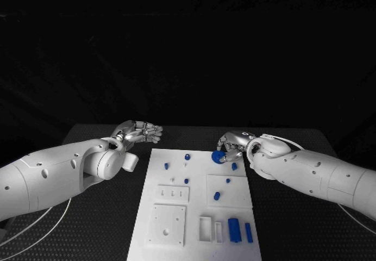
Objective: Assemble the parts on the task board
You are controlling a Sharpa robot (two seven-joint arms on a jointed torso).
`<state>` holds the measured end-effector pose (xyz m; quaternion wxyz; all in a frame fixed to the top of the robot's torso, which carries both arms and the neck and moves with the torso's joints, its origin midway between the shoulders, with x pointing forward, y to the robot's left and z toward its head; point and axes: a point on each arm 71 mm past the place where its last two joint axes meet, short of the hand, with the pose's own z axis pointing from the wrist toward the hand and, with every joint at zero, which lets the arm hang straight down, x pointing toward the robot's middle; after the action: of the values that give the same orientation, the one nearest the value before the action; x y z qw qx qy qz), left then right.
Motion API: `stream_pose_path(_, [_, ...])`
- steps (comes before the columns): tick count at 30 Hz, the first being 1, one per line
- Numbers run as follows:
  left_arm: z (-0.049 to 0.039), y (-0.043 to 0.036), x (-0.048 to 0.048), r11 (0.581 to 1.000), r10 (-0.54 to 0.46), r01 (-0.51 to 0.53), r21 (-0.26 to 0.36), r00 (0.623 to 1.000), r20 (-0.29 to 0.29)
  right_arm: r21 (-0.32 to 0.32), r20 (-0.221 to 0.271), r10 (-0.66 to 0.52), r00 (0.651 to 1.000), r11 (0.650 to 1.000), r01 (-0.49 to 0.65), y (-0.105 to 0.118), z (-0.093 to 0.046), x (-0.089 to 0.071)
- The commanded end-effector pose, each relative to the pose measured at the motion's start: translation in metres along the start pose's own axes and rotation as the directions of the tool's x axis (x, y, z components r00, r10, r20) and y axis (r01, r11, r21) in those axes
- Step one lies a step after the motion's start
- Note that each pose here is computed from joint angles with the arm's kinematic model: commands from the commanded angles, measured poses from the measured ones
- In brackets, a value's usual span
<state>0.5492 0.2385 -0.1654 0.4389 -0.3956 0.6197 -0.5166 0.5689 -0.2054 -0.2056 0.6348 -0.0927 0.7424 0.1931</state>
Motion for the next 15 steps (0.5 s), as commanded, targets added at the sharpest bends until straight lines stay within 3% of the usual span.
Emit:
stream_pose_path(1, [0.0004, -0.0021, 0.0029, 1.0, -0.001, 0.001, 0.01, 1.0, -0.02, 0.013, -0.066, -0.016, 0.998, 1.0, 0.017, -0.0041, -0.0021, 0.0149])
stream_pose_path(15, [0.0008, -0.0019, 0.0027, 1.0, 0.0, 0.0, 0.009, 1.0, -0.02, 0.0, -0.087, -0.041, 0.995, 0.999, 0.041, -0.0027, -0.004, 0.0218])
